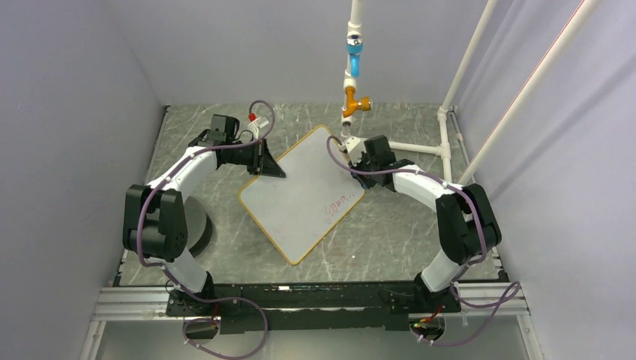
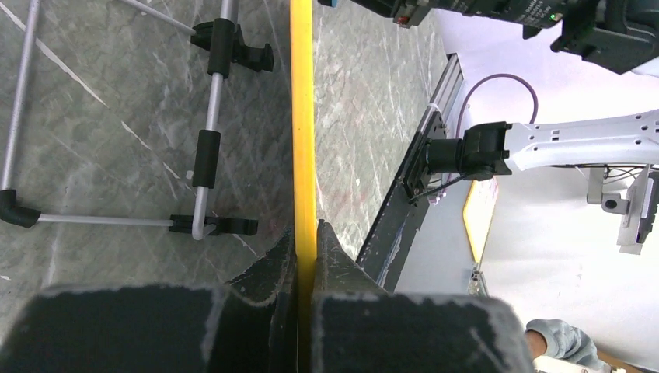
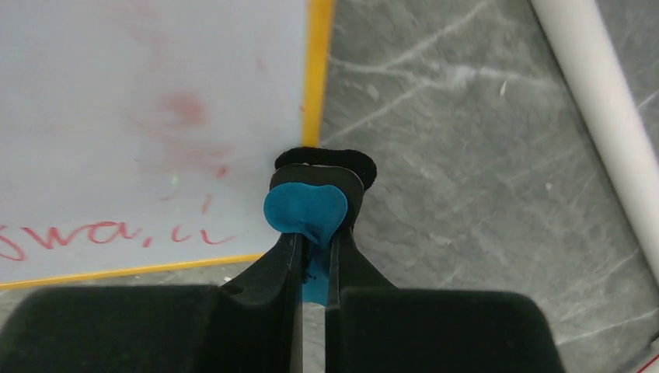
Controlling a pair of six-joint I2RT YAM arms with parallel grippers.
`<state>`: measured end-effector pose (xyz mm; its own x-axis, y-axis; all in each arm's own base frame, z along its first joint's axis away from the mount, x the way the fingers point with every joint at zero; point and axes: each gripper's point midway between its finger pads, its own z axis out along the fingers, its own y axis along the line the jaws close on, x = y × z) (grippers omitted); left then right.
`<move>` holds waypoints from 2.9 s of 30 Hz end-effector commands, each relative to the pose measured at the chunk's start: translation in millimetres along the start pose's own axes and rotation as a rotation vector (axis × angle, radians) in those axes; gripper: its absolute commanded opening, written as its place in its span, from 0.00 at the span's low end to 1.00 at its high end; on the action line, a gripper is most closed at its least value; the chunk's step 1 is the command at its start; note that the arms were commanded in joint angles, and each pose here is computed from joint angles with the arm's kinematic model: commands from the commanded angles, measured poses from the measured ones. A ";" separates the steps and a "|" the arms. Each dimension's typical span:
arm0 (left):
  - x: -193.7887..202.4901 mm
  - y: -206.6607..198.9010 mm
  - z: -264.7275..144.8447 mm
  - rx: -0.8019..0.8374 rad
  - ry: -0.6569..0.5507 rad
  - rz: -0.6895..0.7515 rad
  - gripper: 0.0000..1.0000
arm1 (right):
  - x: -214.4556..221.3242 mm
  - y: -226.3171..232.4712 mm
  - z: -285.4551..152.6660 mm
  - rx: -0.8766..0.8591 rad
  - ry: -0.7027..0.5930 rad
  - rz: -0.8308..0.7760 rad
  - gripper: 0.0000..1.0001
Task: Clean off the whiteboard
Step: Erase the whiteboard at the center of the board.
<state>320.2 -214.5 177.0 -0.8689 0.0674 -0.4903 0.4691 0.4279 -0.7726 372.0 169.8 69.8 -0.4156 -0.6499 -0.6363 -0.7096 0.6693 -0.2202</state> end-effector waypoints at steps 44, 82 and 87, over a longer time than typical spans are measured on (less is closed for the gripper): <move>5.4 -58.7 -8.5 0.203 0.015 0.113 0.00 | -25.7 134.5 -52.2 -0.432 -0.408 -0.538 0.00; 6.7 -63.4 -9.4 0.212 0.015 0.129 0.00 | -29.4 144.0 -39.5 -0.261 -0.269 -0.620 0.00; 7.1 -62.2 -9.0 0.209 0.018 0.126 0.00 | 2.9 211.2 -49.8 -0.487 -0.232 -0.786 0.00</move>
<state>301.2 -222.9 178.9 -0.8594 0.1125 -0.4987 0.5009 0.3803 -0.7775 241.0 283.6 81.5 0.2850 -0.7466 -0.6012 -0.8997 0.0079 -0.4364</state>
